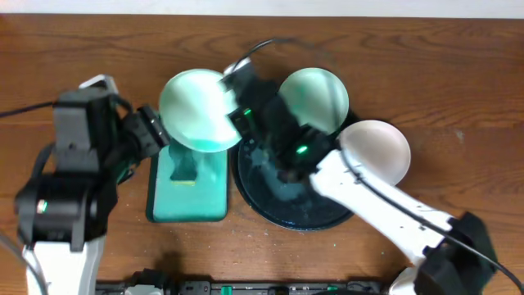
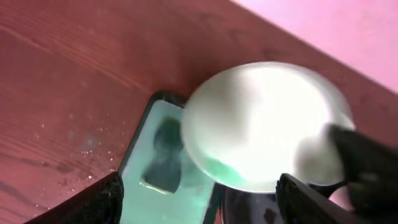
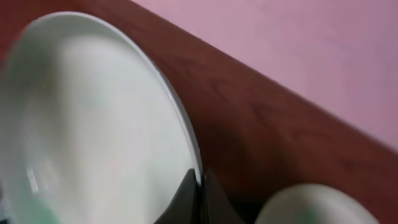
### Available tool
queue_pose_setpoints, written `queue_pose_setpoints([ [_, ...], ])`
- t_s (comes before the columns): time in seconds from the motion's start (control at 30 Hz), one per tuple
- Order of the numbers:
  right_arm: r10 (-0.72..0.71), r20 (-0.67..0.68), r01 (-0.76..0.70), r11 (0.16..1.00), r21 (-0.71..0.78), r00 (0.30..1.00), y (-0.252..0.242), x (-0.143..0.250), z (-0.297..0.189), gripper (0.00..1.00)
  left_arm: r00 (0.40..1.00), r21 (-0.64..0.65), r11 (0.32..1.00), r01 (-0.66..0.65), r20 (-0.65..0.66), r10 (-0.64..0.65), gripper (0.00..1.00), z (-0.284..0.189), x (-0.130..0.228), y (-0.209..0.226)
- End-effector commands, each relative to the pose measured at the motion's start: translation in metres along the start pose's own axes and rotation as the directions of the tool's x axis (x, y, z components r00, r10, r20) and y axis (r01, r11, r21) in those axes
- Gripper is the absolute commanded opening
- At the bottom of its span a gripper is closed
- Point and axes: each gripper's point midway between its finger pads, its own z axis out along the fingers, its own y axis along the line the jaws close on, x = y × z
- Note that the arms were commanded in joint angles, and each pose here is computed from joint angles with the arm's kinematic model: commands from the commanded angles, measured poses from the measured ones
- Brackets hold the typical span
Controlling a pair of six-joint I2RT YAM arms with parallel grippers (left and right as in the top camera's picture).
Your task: Clean dirty plates on tray and stack at the side
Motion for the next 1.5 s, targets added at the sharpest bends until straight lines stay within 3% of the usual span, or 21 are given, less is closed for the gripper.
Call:
queue_pose_setpoints([
  [0.0, -0.162, 0.047, 0.153, 0.976, 0.155, 0.986, -0.001, -0.02, -0.011, 0.01, 0.999, 0.017, 1.0, 0.0, 0.039, 0.0, 0.79, -0.015, -0.004, -0.001],
  [0.17, -0.351, 0.068, 0.317, 0.9, 0.301, 0.934, 0.024, -0.043, -0.038, 0.01, 0.999, 0.017, 1.0, 0.0, 0.039, 0.0, 0.79, -0.017, -0.003, 0.0],
  [0.27, -0.381, 0.064, 0.338, 0.875, 0.347, 0.922, 0.028, -0.048, -0.047, 0.01, 0.999, 0.015, 1.0, 0.0, 0.036, 0.0, 0.79, -0.016, -0.003, 0.0],
  [0.73, -0.407, 0.103, 0.34, 0.856, 0.389, 0.908, 0.035, -0.063, -0.059, 0.01, 0.999, 0.015, 1.0, 0.0, 0.035, 0.0, 0.79, -0.016, -0.003, 0.0],
  [1.0, -0.559, 0.073, 0.495, 0.782, 0.379, 0.826, 0.056, -0.066, -0.067, 0.01, 0.999, 0.014, 1.0, 0.0, 0.032, 0.0, 0.79, -0.015, -0.003, 0.0],
  [1.47, -0.551, 0.111, 0.455, 0.772, 0.444, 0.827, 0.053, -0.083, -0.078, 0.01, 0.999, 0.013, 1.0, 0.0, 0.032, 0.0, 0.79, -0.014, -0.003, 0.0],
])
